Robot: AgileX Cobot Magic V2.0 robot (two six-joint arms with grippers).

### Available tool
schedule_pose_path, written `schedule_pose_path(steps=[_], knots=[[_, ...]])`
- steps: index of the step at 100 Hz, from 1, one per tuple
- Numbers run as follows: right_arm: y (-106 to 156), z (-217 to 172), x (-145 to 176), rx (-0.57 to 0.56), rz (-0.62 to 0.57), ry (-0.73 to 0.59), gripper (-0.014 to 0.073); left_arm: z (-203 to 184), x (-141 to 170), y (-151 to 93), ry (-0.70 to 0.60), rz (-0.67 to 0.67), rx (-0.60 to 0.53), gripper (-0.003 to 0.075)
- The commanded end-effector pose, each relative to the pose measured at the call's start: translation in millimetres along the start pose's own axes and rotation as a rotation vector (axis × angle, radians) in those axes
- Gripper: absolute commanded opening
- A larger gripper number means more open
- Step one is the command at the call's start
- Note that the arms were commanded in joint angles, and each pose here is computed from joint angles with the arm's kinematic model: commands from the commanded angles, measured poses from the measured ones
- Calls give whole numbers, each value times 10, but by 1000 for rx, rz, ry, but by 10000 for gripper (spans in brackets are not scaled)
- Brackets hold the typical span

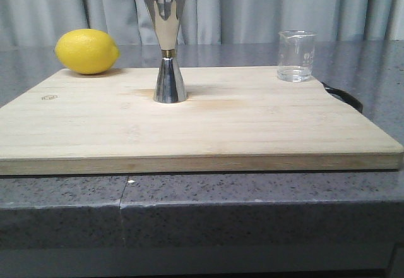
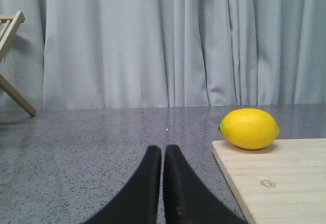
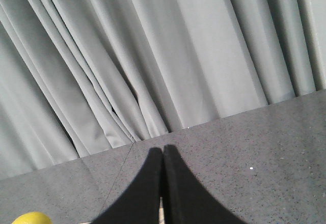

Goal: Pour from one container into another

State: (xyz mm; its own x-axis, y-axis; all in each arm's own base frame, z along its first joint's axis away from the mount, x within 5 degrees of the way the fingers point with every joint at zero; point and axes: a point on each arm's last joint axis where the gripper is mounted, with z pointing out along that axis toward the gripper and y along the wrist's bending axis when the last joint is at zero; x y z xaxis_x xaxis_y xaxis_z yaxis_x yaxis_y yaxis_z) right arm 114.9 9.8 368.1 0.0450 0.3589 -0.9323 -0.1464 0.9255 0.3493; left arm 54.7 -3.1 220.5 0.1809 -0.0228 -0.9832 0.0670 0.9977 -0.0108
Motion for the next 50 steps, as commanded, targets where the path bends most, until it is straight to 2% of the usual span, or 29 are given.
schedule_pose_path(steps=[1,50], knots=[[15,-11,-86,9,4,-36,-75,-22,44,3,-55,17,-1,-20],[15,-11,-86,9,4,-36,-75,-21,62,-22,-34,21,26,-19]])
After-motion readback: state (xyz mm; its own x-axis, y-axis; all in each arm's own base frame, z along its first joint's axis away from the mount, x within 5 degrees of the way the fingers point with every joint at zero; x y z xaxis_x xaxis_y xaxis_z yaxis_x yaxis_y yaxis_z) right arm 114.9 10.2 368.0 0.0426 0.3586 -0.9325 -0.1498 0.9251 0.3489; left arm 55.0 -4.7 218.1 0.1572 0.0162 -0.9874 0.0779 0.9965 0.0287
